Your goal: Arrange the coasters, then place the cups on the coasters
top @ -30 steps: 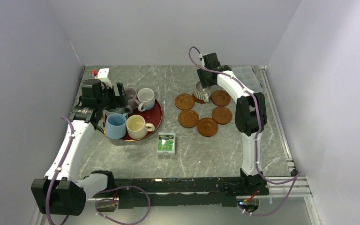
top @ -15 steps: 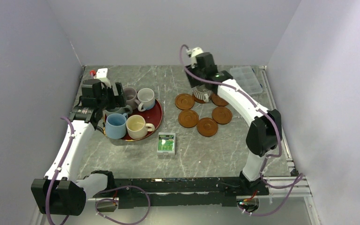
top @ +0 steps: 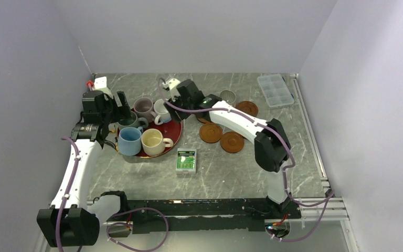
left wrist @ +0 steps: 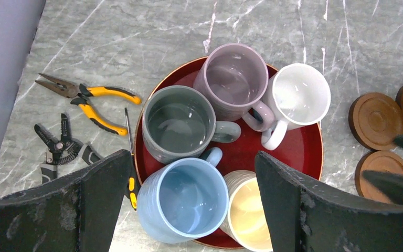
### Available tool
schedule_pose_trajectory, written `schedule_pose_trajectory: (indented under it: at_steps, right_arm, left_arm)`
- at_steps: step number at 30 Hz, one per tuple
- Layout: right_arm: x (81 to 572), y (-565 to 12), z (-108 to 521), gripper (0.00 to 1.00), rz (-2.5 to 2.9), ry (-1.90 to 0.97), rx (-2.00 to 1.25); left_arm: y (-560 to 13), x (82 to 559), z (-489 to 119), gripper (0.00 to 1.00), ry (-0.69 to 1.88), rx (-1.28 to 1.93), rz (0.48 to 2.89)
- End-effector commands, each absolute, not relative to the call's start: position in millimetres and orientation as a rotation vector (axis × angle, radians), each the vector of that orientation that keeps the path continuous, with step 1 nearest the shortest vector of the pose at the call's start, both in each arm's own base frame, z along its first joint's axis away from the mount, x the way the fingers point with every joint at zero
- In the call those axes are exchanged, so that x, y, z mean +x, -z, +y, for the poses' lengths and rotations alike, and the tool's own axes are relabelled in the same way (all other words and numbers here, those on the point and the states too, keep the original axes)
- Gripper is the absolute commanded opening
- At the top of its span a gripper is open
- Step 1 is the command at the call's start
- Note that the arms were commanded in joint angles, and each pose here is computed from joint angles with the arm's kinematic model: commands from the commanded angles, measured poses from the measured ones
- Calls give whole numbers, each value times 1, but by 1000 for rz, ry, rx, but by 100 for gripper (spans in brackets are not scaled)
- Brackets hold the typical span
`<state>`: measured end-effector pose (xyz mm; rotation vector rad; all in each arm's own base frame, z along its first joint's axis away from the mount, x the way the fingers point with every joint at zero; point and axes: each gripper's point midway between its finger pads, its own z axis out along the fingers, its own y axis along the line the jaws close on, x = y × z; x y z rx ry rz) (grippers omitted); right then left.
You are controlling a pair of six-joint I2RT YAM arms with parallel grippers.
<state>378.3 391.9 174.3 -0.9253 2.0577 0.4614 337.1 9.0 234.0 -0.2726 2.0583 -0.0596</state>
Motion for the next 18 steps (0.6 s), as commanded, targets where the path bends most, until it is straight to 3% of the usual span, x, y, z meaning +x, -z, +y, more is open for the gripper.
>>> schedule_pose_trajectory:
  at_steps: [1,10,18]
  right_arm:
    - [359,-185,430,62,2047,-584,-927]
    - [331,-156,472,59,2125,-601,-904]
    - [331,-125,486,55,2166,-389,-917]
  left_arm:
    - [-255,337,12,94,57,-288,1975]
    - [-256,337,9,94,75,-279,1979]
    - [-255,338,6,94,90,-273,1989]
